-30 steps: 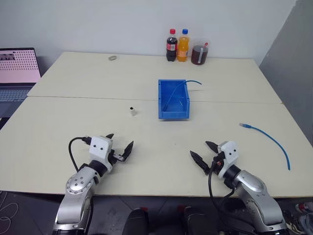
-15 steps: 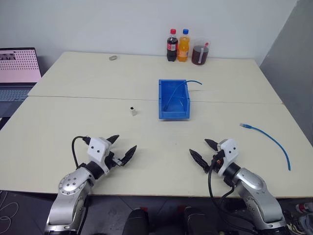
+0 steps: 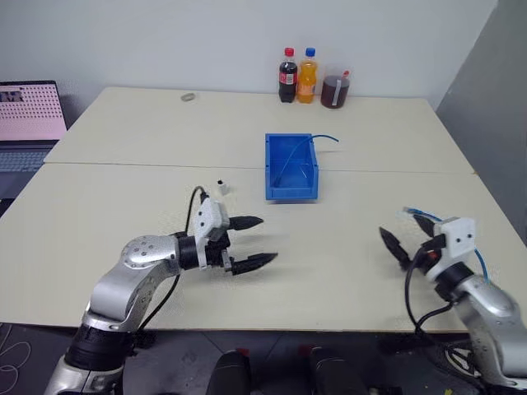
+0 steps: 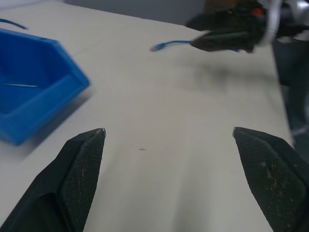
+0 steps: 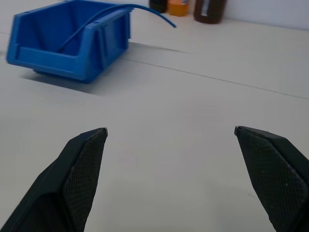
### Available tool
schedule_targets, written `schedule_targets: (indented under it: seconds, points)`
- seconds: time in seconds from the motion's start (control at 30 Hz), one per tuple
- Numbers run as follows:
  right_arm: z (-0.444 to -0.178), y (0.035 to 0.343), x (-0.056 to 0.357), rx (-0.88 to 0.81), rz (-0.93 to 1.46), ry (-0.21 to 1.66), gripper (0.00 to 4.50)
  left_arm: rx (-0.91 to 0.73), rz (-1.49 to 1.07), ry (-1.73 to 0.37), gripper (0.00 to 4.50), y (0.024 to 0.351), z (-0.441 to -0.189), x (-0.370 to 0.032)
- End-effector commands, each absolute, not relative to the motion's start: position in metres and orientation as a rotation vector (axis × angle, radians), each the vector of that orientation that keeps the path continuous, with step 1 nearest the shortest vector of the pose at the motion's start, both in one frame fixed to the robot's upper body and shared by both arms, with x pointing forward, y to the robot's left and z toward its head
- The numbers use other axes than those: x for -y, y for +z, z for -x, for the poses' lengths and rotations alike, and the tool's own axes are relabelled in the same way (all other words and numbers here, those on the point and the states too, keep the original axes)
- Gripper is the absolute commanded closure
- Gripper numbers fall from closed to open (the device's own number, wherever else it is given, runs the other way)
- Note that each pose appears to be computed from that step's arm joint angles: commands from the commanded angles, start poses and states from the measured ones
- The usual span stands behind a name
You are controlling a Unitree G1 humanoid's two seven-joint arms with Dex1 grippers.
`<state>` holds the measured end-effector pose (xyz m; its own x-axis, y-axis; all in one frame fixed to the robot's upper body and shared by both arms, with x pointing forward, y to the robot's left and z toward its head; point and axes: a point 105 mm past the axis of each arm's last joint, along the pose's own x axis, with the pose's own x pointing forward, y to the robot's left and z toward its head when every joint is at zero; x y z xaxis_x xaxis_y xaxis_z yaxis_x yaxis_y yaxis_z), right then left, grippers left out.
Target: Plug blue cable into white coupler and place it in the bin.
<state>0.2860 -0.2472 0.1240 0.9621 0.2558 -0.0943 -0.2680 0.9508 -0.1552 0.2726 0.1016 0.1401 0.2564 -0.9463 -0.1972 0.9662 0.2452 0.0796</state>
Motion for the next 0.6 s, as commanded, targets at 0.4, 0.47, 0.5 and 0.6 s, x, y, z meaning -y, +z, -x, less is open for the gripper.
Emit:
schedule_targets:
  seconds: [0.4,0.47,0.5,0.6]
  points:
    - [-0.325,0.11,0.387,-0.432,0.162,0.052,0.0,-0.109,-0.289,-1.462,0.04,0.141,-0.275,-0.073]
    - [-0.326,0.104,0.392,-0.48,0.162,0.064,0.0,-0.107,-0.291,-1.464,0.04,0.141,-0.275,-0.072]
    - [-0.325,0.1,0.393,-0.506,0.165,0.073,0.0,-0.105,-0.291,-1.464,0.04,0.141,-0.276,-0.072]
    - [-0.324,0.089,0.396,-0.566,0.165,0.096,0.0,-0.098,-0.295,-1.461,0.04,0.142,-0.276,-0.072]
